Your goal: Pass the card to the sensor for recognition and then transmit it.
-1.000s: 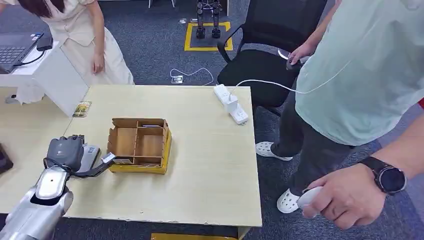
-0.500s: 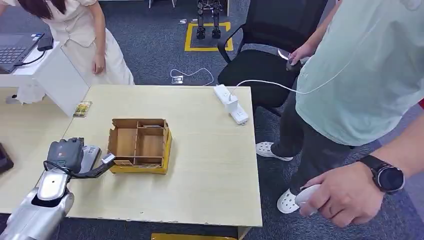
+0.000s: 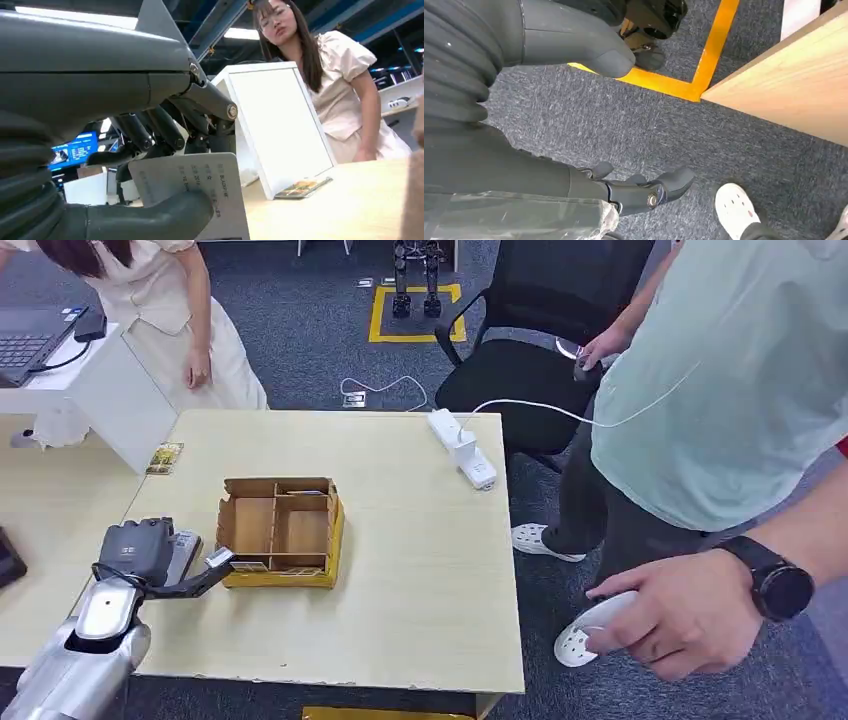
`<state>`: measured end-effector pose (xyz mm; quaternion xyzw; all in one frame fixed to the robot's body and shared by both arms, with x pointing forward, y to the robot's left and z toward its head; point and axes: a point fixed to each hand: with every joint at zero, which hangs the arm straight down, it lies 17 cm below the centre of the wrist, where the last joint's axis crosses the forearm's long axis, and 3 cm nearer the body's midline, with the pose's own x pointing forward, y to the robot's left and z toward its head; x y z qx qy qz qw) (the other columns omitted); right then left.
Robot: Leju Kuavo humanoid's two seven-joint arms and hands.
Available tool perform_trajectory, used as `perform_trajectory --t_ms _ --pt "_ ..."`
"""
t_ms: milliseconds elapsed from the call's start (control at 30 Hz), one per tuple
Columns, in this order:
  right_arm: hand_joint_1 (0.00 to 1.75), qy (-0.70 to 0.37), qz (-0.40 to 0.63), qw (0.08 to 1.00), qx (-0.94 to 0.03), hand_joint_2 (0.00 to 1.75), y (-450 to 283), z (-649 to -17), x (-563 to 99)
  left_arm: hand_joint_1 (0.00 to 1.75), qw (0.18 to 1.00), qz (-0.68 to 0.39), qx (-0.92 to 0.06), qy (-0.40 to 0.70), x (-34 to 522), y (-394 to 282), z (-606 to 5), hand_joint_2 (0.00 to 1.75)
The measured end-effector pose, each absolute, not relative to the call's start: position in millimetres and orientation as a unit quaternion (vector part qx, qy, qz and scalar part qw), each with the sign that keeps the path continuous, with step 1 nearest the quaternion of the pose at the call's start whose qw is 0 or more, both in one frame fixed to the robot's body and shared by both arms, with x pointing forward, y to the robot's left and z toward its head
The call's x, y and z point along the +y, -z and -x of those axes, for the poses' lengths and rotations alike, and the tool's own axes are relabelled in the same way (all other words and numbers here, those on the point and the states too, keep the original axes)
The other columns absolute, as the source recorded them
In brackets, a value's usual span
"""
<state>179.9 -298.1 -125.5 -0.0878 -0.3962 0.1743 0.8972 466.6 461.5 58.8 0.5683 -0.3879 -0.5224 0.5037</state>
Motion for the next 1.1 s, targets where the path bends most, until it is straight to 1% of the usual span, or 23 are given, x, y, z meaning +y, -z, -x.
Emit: perform_trajectory --t_ms 200,467,800,1100 --pt "0.00 -0.174 0.091 0.898 -0.393 1.75 125.9 -179.3 -299.6 1.75 0.550 -0.537 -0.419 0.483 461.8 -57.9 -468.6 1.75" --pt "0.00 -0.173 0.094 0.898 -0.393 1.75 124.7 -177.8 -301.0 1.75 0.580 -0.525 -0.448 0.433 466.4 -67.9 -472.3 1.75" --pt "0.00 -0.174 0.093 0.898 -0.393 1.75 124.8 -176.3 -301.2 1.75 0.566 -0.548 -0.470 0.398 483.4 -104.1 -485.3 1.75" --pt "0.00 -0.173 0.093 0.898 -0.393 1.75 124.6 -176.6 -301.1 1.75 0.559 -0.555 -0.468 0.399 491.2 -111.9 -487.1 1.75"
